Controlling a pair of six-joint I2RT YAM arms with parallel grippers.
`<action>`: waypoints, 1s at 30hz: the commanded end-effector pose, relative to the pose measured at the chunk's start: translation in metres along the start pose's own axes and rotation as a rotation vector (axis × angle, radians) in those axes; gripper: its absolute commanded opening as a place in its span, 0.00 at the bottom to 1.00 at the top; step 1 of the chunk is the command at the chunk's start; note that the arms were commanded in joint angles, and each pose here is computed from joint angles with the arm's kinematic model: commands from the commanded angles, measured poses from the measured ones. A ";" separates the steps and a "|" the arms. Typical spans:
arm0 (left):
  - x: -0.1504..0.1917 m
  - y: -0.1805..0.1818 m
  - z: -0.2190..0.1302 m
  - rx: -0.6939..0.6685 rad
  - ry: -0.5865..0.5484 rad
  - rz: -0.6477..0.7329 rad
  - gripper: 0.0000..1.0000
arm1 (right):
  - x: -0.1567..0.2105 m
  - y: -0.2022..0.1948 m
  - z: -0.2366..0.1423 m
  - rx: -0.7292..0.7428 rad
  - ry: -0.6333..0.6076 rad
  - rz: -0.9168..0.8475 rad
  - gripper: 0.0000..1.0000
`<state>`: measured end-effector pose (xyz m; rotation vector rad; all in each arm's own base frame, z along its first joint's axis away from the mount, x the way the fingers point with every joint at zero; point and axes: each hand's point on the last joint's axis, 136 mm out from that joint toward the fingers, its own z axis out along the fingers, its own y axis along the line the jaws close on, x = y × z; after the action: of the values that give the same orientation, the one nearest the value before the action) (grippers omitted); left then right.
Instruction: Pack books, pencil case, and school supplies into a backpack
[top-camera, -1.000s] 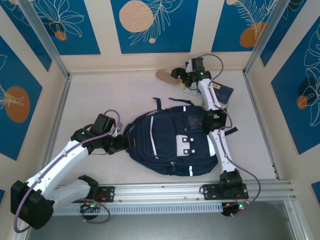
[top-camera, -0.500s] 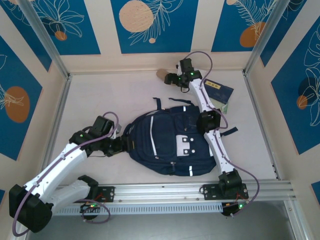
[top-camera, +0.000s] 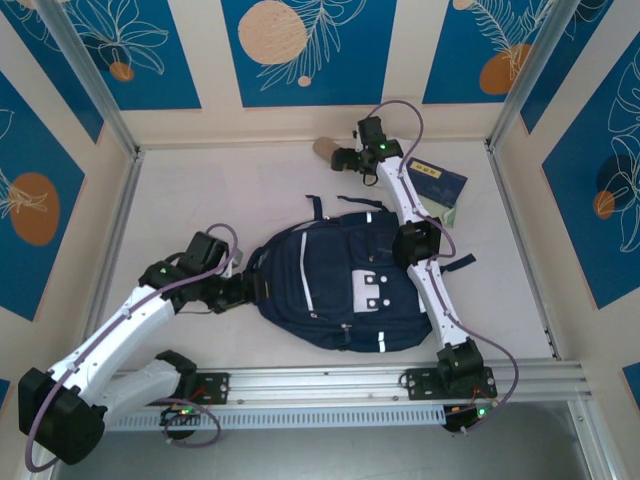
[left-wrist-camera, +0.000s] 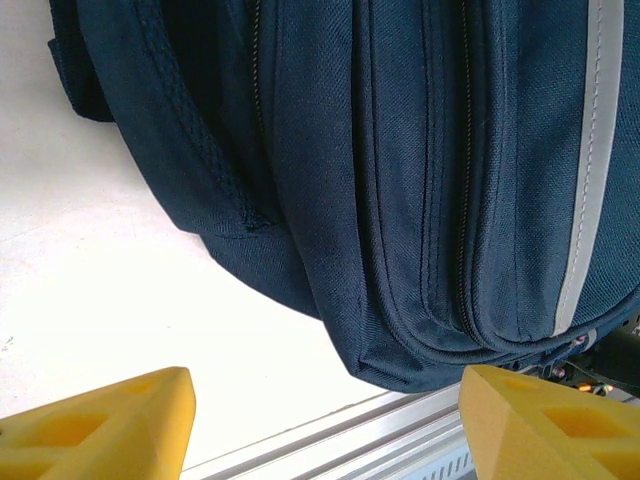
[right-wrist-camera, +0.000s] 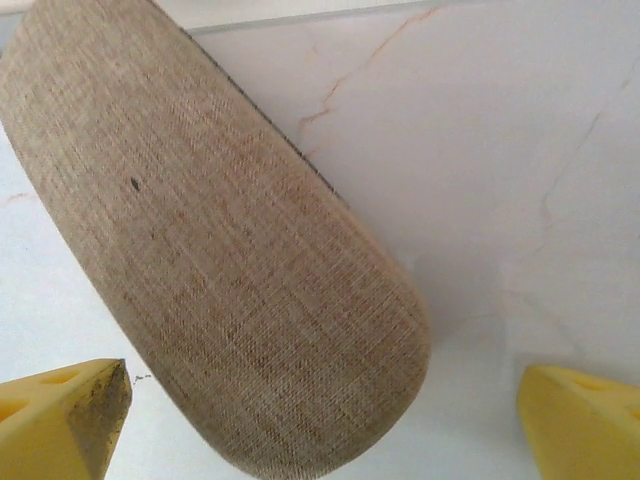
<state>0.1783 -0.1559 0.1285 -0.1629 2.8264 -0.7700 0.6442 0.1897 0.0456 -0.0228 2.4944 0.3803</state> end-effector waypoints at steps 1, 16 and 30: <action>0.002 0.007 0.003 -0.021 0.010 -0.006 0.70 | -0.037 0.010 -0.017 -0.034 -0.121 -0.027 0.99; 0.001 0.006 0.008 -0.027 0.036 0.012 0.70 | -0.033 0.032 0.002 -0.157 -0.127 0.009 0.99; 0.003 0.009 0.009 -0.025 0.023 0.017 0.70 | -0.015 0.036 0.000 -0.076 -0.068 -0.128 0.92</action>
<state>0.1796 -0.1566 0.1163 -0.1485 2.8672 -0.7425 0.6632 0.2167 0.0421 -0.1425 2.3840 0.4461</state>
